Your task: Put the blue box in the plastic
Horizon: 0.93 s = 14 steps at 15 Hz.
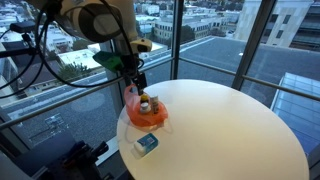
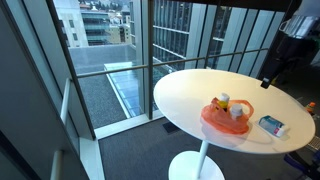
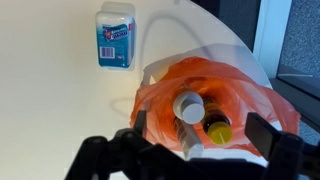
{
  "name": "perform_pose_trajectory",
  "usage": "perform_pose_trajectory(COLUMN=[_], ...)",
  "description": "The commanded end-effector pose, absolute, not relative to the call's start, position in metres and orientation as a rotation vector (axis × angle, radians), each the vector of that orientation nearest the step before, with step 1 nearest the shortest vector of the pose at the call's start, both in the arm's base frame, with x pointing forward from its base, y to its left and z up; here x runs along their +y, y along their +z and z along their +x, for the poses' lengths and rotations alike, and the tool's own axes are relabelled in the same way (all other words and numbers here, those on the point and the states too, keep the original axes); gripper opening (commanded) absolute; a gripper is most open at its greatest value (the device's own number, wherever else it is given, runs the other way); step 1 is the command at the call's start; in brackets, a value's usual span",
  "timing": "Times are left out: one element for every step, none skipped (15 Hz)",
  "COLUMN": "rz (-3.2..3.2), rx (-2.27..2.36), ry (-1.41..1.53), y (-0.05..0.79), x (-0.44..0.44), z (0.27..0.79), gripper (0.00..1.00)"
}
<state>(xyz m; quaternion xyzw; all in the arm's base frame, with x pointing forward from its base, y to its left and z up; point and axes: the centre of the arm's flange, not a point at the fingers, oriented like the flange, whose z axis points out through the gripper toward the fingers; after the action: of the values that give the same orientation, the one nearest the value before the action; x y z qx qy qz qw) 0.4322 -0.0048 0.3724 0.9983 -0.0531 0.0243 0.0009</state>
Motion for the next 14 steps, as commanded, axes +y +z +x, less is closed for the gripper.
perform_pose_trajectory(rz=[3.188, 3.197, 3.197, 3.197, 3.197, 3.195, 3.176, 3.175, 3.175, 3.175, 3.176, 3.176, 3.163, 3.179], rx=[-0.210, -0.239, -0.265, -0.285, -0.300, -0.317, -0.305, -0.313, -0.316, -0.316, -0.316, -0.317, -0.360, -0.368], ry=[0.061, 0.045, 0.031, 0.011, -0.003, -0.005, -0.019, -0.026, -0.028, -0.027, -0.026, -0.025, -0.050, -0.093], y=[0.340, 0.332, 0.325, 0.319, 0.315, 0.317, 0.316, 0.314, 0.313, 0.314, 0.314, 0.314, 0.305, 0.298], x=[-0.034, -0.041, -0.047, -0.052, -0.056, -0.057, -0.051, -0.053, -0.053, -0.053, -0.053, -0.053, -0.058, -0.064], z=[0.440, 0.441, 0.441, 0.441, 0.442, 0.441, 0.436, 0.436, 0.436, 0.436, 0.437, 0.437, 0.442, 0.444], gripper=[1.00, 1.00, 1.00, 1.00, 1.00, 1.00, 1.00, 1.00, 1.00, 1.00, 1.00, 1.00, 1.00, 1.00])
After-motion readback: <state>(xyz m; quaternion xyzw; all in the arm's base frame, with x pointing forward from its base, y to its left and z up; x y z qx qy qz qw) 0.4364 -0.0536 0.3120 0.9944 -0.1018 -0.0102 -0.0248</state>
